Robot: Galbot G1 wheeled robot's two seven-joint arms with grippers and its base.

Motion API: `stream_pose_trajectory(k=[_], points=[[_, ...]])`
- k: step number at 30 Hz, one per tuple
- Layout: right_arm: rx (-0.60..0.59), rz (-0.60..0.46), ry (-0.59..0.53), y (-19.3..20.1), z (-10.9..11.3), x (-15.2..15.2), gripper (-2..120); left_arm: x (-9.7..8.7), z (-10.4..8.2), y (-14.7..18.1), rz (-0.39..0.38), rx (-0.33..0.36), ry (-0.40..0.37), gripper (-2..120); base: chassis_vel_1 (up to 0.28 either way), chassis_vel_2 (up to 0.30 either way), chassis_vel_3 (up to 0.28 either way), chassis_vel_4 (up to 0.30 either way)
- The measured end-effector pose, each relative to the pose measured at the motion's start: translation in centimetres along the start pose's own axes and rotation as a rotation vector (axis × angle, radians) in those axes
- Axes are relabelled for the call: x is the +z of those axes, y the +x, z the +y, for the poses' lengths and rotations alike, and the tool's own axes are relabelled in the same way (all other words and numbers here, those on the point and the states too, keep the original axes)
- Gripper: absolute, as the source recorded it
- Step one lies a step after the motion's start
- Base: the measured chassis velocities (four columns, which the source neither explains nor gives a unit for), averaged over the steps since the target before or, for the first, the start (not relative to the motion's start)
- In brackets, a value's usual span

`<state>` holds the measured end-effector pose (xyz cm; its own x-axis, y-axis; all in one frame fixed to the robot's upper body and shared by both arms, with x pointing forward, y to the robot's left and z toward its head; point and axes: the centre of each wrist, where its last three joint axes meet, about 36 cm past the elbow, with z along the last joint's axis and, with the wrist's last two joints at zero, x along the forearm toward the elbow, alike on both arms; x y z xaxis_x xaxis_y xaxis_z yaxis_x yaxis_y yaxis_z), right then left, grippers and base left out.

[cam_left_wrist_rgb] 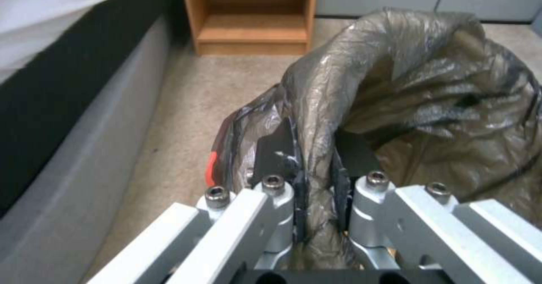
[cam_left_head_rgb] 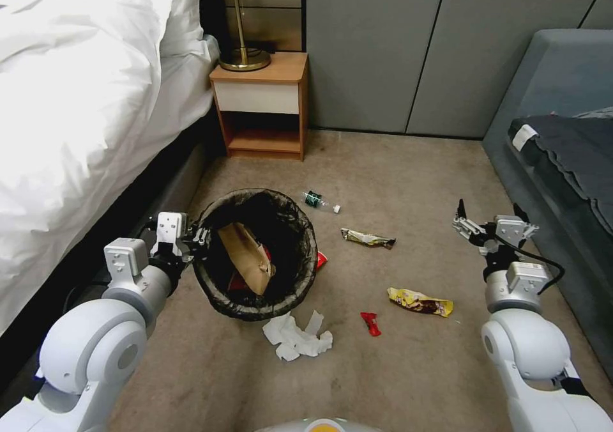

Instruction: Pick up the trash bin, then pick up the garbage from the floor and place it into the trash bin.

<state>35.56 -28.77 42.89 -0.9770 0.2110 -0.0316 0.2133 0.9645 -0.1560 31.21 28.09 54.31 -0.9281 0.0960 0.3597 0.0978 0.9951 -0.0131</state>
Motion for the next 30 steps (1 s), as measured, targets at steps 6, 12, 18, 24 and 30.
stream_pose_trajectory(k=[6, 12, 18, 24, 30], points=[[0.006, 0.023, 0.001, 0.5, 0.5, -0.1, 100, 0.5, 0.2, -0.3, 0.010, 0.022, 0.017, 6, 0.000, 0.000, 0.000, 0.000], [0.025, 0.030, 0.028, 1.5, -0.7, 0.4, 100, 0.3, -0.4, -0.1, -0.002, 0.034, 0.003, 6, 0.000, 0.000, 0.000, 0.000], [0.029, 0.021, 0.038, 1.3, -1.0, 0.6, 100, 0.2, -1.0, 0.4, -0.013, 0.014, -0.011, 6, 0.000, 0.000, 0.000, 0.000], [0.005, 0.039, 0.046, 1.0, -0.2, 0.0, 100, 0.6, -1.0, 0.8, -0.008, -0.006, -0.032, 6, 0.000, 0.000, 0.000, 0.000], [-0.060, 0.233, 0.078, -0.4, 0.7, -4.4, 100, 0.0, -0.8, 1.1, -0.021, -0.006, -0.022, 6, 0.000, 0.000, 0.000, 0.000]])
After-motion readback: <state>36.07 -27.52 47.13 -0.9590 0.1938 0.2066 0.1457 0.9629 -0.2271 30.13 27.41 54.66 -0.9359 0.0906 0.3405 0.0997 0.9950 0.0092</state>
